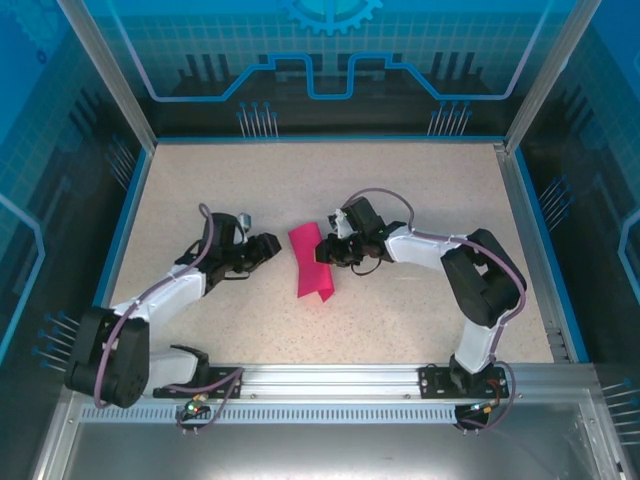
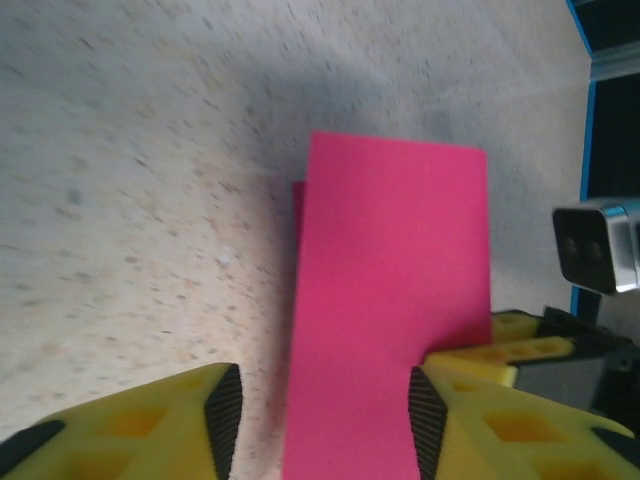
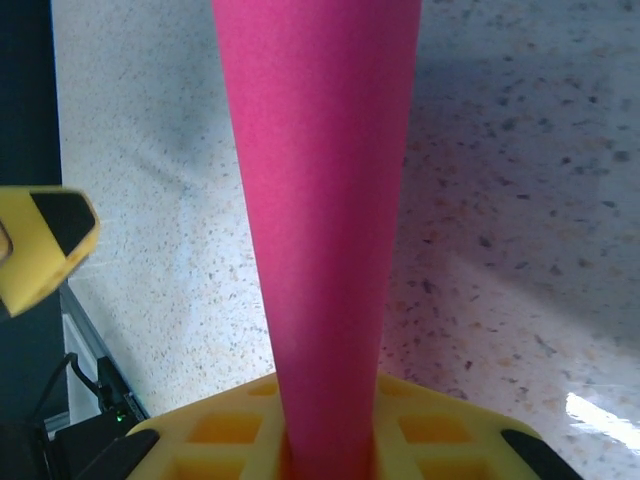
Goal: Fold a paper plane with a square sheet of paper (pick it up from the middle)
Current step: Fold the square sheet of paper in half at the center of the table.
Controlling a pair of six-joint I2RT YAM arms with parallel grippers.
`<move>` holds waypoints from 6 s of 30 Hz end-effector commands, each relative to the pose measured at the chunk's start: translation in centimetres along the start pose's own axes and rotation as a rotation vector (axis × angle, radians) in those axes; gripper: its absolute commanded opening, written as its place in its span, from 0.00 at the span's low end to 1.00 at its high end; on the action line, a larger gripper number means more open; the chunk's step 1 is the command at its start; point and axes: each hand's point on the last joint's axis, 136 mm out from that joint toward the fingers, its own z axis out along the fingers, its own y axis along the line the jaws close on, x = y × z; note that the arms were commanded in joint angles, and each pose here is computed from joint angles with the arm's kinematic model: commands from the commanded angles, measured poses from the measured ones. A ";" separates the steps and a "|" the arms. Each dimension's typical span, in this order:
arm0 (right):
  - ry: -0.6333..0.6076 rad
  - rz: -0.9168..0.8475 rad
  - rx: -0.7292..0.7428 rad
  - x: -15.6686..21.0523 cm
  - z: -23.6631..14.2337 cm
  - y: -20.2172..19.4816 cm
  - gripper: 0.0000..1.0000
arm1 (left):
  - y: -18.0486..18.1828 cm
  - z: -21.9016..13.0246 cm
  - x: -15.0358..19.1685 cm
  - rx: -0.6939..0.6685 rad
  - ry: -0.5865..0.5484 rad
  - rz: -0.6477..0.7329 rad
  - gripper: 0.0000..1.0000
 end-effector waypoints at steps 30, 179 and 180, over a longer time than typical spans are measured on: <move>0.031 -0.053 0.182 1.9 -3.0 -4.2 0.51 | -3.2 9.0 5.0 0.032 0.213 0.059 0.21; 0.111 0.009 0.278 0.7 -2.1 -7.8 0.53 | -2.4 11.8 6.4 -0.173 0.330 0.158 0.00; 0.115 0.010 0.284 0.7 -2.1 -7.9 0.53 | -2.3 11.8 6.3 -0.176 0.327 0.158 0.00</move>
